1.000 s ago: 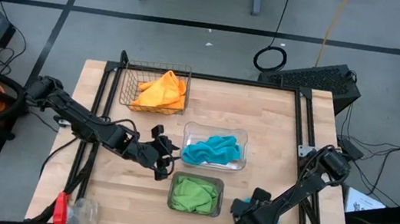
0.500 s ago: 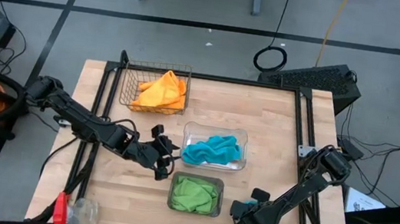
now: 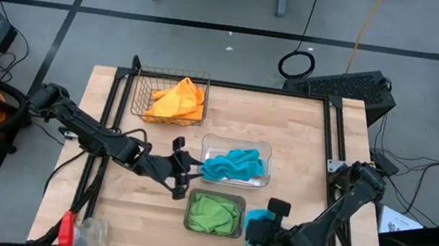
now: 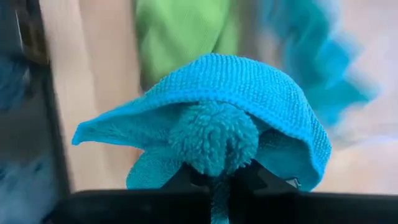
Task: Sort microfiber towel by color & place in baskets
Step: Put the blue towel into the transparent bin
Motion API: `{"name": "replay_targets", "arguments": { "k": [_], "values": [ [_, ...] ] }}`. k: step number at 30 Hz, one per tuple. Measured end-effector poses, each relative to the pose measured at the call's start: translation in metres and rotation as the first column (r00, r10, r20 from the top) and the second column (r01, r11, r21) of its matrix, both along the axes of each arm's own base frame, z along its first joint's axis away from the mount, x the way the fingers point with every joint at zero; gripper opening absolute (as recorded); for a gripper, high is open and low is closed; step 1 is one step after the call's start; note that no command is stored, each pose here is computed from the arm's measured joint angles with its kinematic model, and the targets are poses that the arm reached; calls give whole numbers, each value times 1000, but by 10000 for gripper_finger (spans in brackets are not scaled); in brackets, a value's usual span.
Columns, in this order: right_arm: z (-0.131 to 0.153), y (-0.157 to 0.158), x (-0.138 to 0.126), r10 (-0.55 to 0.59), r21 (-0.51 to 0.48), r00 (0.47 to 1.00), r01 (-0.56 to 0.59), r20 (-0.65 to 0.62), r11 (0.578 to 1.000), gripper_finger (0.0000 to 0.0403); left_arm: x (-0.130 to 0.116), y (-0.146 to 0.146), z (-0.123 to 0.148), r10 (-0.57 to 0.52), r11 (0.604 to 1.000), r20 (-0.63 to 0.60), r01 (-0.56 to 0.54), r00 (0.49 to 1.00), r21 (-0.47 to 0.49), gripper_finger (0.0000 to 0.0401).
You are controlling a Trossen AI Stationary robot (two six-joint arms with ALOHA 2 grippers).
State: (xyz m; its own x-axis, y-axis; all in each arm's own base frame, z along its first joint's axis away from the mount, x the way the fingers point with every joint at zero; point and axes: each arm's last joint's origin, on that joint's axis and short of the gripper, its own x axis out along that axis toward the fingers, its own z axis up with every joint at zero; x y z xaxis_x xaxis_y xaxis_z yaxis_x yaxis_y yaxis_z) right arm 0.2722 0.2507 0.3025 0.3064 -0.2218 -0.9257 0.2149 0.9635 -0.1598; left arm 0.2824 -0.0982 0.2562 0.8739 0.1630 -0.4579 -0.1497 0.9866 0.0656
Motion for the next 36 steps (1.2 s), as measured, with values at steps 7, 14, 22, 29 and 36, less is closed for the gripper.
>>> {"name": "replay_targets", "arguments": {
  "k": [7, 14, 22, 29, 36],
  "values": [
    [59, -22, 4, 130, -280, 964, -63, 231, 958, 3, 6, -4, 13, -107, 994, 120, 104, 987, 31, 153],
    [96, -62, 12, 246, -439, 921, -95, 302, 893, 3, 10, -6, 24, -139, 990, 227, 127, 964, 67, 153],
    [115, -113, 42, 273, -437, 903, -110, 330, 893, 3, 15, 4, 32, -129, 988, 288, 99, 949, 116, 153],
    [80, -119, 59, 243, -462, 923, -83, 298, 883, 6, 17, 12, 33, -102, 991, 299, 71, 949, 113, 153],
    [27, -118, 66, 215, -487, 924, -36, 317, 873, 9, 17, 12, 33, -103, 991, 302, 72, 948, 112, 153]
  ]
}}
